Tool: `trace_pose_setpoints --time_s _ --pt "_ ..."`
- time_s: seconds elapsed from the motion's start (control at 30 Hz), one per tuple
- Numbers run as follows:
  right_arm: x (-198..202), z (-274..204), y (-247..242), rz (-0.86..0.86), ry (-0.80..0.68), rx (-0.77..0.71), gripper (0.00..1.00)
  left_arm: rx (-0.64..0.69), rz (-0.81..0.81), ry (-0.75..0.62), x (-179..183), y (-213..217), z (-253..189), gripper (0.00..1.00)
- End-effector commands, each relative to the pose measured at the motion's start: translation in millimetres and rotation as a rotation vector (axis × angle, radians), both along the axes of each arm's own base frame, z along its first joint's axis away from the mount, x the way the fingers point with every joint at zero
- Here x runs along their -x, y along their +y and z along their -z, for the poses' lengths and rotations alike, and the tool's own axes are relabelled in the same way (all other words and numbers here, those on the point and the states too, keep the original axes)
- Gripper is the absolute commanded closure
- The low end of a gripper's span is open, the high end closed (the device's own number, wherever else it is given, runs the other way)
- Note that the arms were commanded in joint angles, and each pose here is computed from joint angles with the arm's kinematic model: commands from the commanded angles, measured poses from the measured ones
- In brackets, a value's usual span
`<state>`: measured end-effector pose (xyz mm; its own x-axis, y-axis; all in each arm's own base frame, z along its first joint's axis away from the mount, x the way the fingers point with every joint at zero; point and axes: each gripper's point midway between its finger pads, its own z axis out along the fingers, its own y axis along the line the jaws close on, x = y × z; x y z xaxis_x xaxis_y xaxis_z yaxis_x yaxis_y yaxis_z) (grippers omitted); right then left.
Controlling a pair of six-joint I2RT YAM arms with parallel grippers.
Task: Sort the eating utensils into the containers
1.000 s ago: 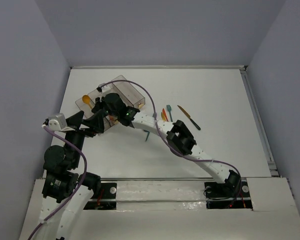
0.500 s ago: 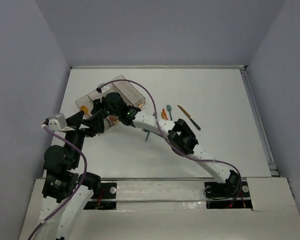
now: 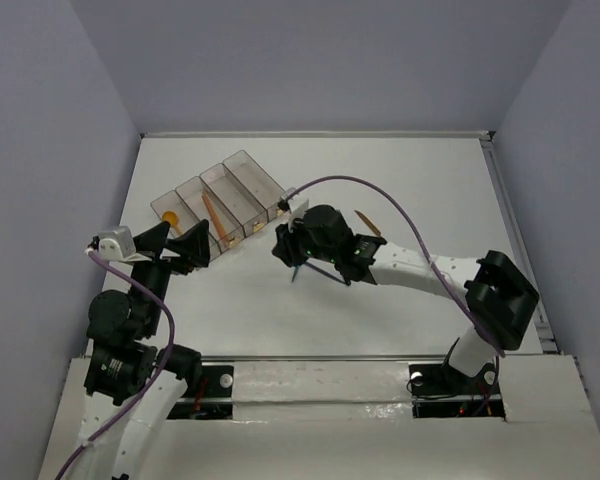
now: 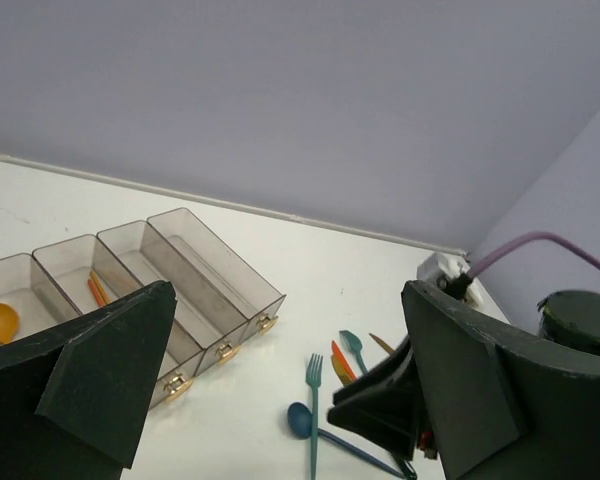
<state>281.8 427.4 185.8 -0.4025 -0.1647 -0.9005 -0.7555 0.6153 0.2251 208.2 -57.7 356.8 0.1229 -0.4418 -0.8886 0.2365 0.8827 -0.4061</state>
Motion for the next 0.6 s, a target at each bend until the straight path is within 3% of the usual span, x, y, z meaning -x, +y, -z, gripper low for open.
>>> trace_pose_setpoints --time_s 0.0,0.17,0.37,0.5,0.57 --pt "-2.5 58.7 -75.5 0.117 0.066 0.167 0.65 -0.003 0.025 -0.035 -2.7 -6.0 -8.1 0.01" --pt "9.3 98.3 -111.2 0.088 0.144 0.276 0.6 -0.009 0.026 -0.015 -6.9 -7.4 -3.9 0.01" --pt "-9.8 105.8 -120.9 0.096 0.138 0.301 0.54 -0.013 0.033 -0.005 -8.5 -9.4 -2.0 0.01" --pt "-33.2 101.3 -116.6 0.206 0.175 0.271 0.49 -0.013 0.039 -0.006 -8.2 -10.4 -2.3 0.01" --pt "-50.1 98.6 -114.1 0.362 0.233 0.212 0.48 -0.014 0.042 -0.008 -7.9 -10.9 -2.4 0.01"
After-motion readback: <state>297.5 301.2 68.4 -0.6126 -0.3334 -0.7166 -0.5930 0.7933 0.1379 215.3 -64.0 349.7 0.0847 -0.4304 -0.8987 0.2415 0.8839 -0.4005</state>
